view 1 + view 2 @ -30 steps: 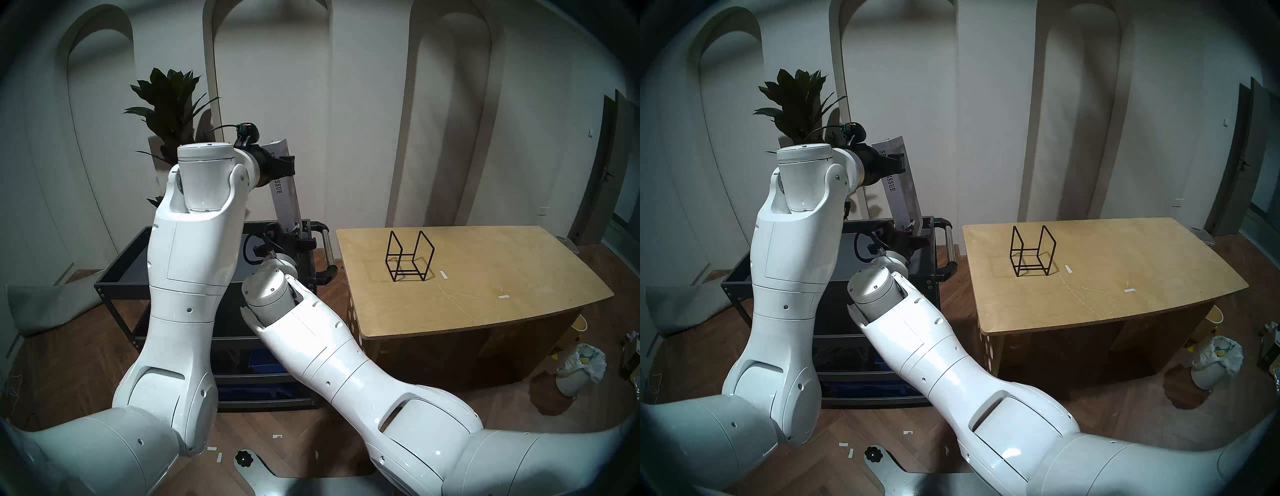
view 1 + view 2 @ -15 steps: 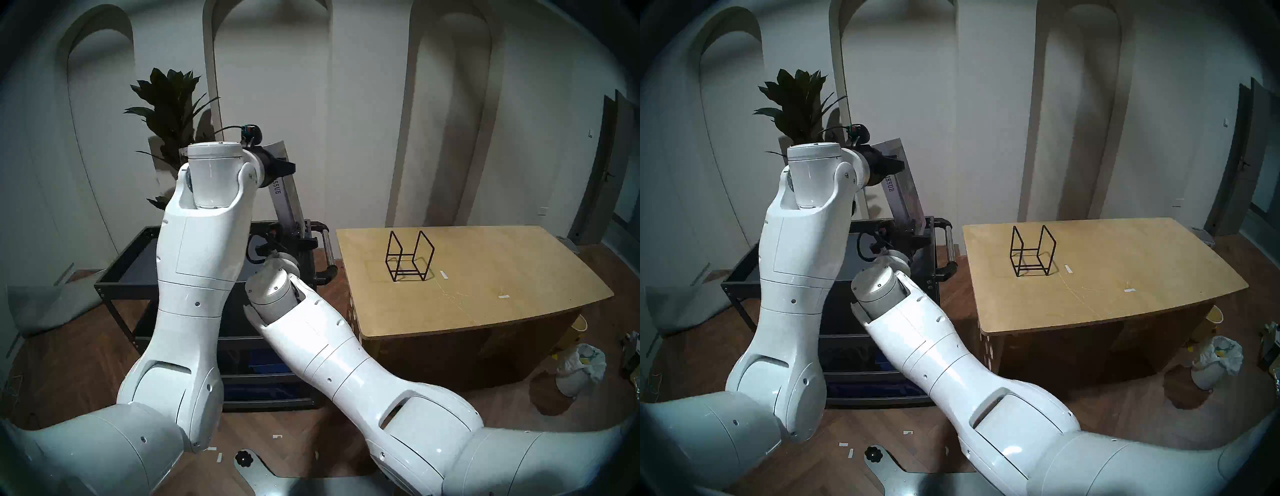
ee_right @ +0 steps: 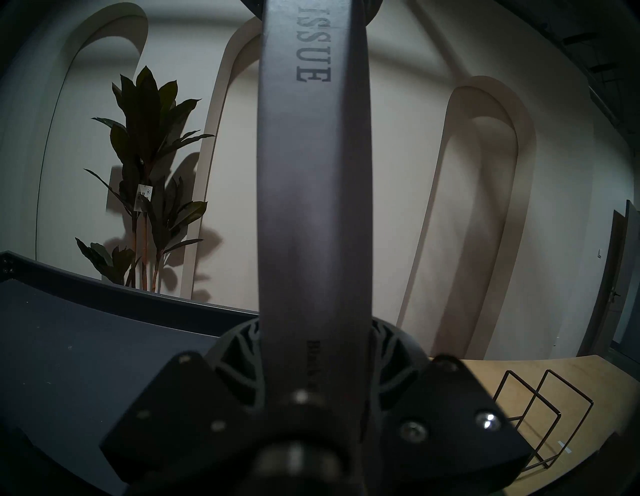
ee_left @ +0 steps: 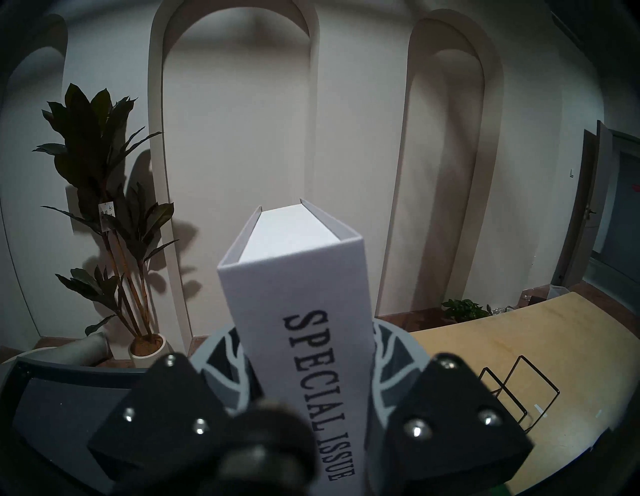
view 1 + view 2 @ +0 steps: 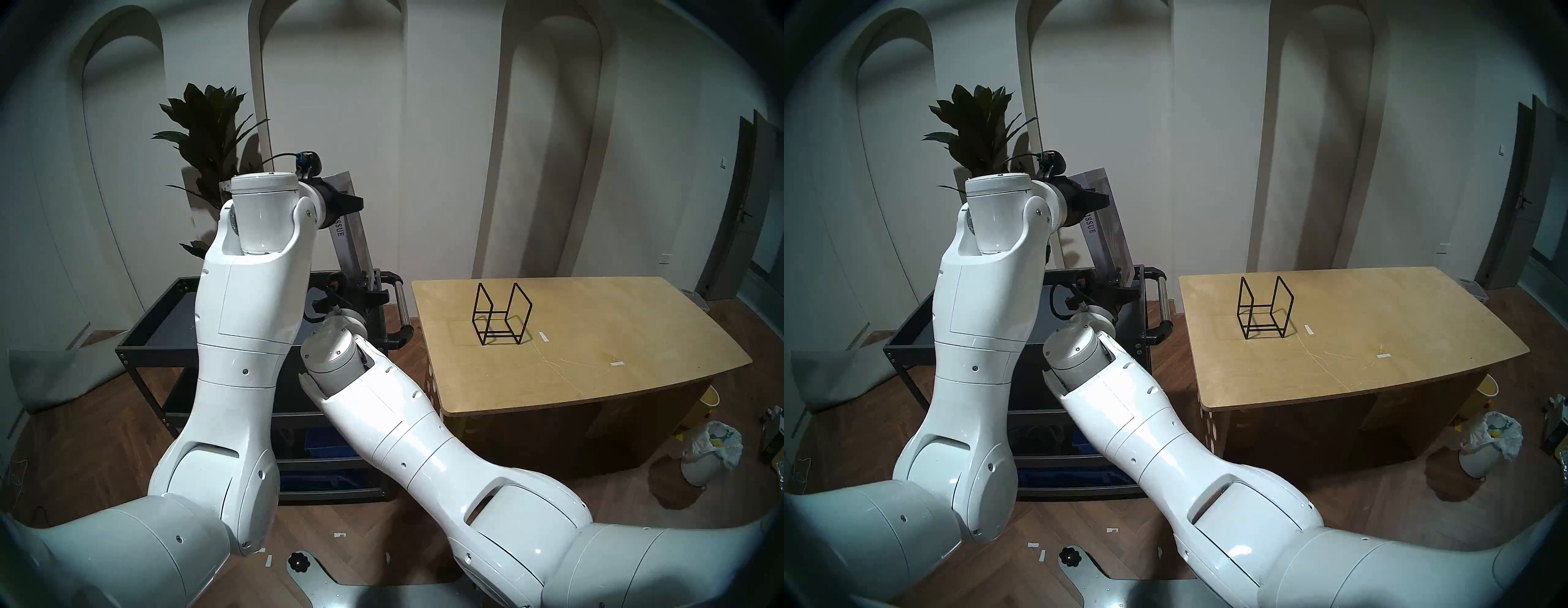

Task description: Transfer books between table and cart

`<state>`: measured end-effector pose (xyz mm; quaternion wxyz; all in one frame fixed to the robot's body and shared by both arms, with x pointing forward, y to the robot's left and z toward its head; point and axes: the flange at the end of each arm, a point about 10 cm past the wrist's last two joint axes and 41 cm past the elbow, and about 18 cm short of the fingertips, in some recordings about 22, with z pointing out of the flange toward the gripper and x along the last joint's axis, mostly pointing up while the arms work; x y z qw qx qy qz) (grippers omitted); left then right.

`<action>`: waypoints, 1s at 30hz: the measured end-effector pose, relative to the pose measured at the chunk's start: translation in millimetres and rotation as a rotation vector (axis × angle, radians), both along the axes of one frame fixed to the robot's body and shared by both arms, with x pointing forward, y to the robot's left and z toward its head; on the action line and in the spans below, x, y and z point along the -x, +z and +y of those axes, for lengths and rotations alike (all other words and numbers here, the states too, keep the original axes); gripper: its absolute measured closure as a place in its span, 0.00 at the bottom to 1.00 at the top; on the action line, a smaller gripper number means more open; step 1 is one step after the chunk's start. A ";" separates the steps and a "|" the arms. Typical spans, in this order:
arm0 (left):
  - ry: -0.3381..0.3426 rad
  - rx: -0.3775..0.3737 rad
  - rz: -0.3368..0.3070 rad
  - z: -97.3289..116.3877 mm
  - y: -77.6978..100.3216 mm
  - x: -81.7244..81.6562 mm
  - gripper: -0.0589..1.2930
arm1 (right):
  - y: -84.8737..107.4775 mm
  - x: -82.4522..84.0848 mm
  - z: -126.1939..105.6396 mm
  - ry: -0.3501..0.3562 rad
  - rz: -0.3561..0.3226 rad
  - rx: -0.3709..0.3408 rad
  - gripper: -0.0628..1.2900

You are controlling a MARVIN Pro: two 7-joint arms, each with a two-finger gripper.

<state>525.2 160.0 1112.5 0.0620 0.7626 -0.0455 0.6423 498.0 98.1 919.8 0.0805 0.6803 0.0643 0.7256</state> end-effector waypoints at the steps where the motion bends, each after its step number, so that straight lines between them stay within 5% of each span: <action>1: 0.000 0.000 -0.002 0.1 0.6 0.5 0.64 | 0.4 0.1 -0.7 0.006 -0.003 0.001 0.69; 15: 0.005 0.008 -0.019 4.6 4.8 5.7 0.65 | 4.6 9.5 -11.0 0.101 0.007 -0.028 0.63; 17: 0.005 0.008 -0.020 4.5 4.9 6.1 0.65 | 5.0 10.4 -11.7 0.105 0.010 -0.029 0.47; 19: 0.004 0.008 -0.022 4.4 5.0 6.8 0.65 | 6.4 12.6 -13.3 0.114 0.017 -0.032 0.09; 20: 0.003 0.008 -0.022 4.2 5.1 7.0 0.65 | 7.0 13.3 -13.7 0.117 0.020 -0.034 0.05; 30: 0.010 0.005 -0.033 4.5 7.0 7.7 0.65 | 17.6 24.3 -18.8 0.166 0.054 -0.063 0.05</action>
